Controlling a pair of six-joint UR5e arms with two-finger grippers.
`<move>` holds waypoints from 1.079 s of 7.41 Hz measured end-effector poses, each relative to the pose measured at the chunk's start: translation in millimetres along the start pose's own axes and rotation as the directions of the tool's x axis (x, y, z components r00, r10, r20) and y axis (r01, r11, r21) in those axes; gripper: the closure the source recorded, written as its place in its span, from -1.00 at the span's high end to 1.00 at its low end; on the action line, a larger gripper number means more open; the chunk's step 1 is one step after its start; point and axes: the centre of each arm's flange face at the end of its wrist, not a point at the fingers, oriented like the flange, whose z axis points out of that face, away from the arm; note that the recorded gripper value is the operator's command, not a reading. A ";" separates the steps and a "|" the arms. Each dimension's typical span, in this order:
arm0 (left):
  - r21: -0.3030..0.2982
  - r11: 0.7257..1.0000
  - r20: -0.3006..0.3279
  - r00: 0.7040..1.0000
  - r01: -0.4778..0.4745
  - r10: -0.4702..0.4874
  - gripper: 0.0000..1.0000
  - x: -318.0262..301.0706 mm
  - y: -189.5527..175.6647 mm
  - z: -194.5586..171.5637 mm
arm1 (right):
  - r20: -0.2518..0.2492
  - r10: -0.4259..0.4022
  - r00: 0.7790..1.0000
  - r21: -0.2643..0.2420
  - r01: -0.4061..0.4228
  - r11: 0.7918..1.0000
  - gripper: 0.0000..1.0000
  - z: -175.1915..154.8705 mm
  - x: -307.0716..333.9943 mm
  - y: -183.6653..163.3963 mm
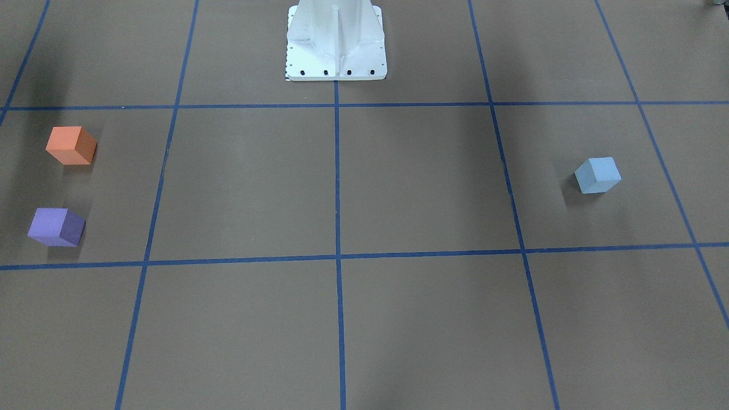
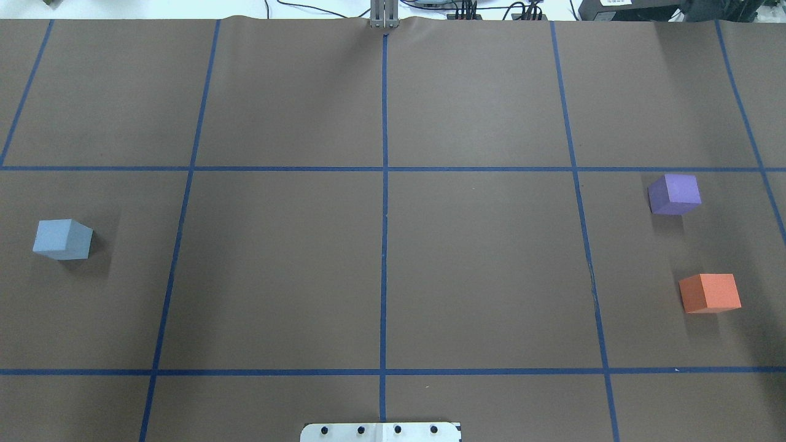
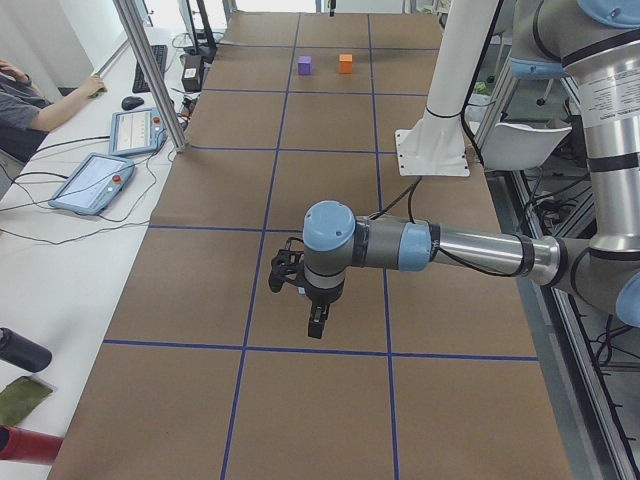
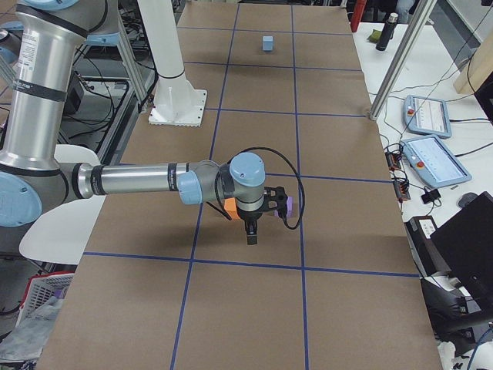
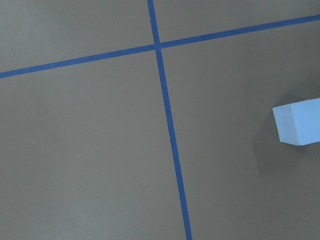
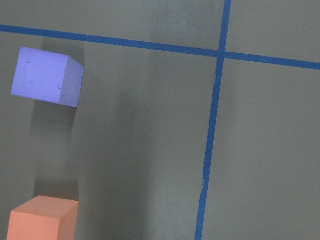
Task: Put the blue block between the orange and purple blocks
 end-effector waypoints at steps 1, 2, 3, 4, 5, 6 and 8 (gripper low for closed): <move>0.001 1.000 0.001 1.000 -0.004 0.004 1.00 0.1 -0.7 -0.2 | 0.001 -0.001 1.000 0.000 0.001 1.000 1.00 0.0 -0.3 -0.1; 0.005 1.000 0.002 1.000 -0.009 0.009 1.00 0.3 -1.7 -0.7 | 0.002 -0.003 1.000 0.000 0.003 1.000 1.00 0.1 -1.2 -0.7; 0.013 1.000 0.002 1.000 -0.018 0.018 1.00 1.9 -5.1 -2.5 | 0.003 -0.007 1.000 0.000 0.007 1.000 1.00 0.3 -3.2 -2.4; 0.025 0.999 0.005 1.000 -0.030 0.030 1.00 4.0 -11.3 -5.4 | 0.004 -0.012 1.000 0.002 0.012 1.000 1.00 0.4 -7.6 -6.7; 0.037 0.998 0.009 0.999 -0.041 0.041 1.00 6.1 -18.0 -8.3 | 0.005 -0.015 1.000 0.004 0.015 1.000 1.00 0.7 -14.2 -13.2; 0.051 0.997 0.009 0.999 -0.052 0.051 1.00 7.7 -29.0 -10.3 | 0.006 -0.014 1.000 0.003 0.014 1.000 1.00 2.1 -22.4 -20.2; 0.058 0.997 -0.007 0.999 -0.051 0.052 1.00 -3.2 -65.6 0.6 | 0.010 -0.016 1.000 0.001 0.016 1.000 1.00 4.9 -35.0 -29.1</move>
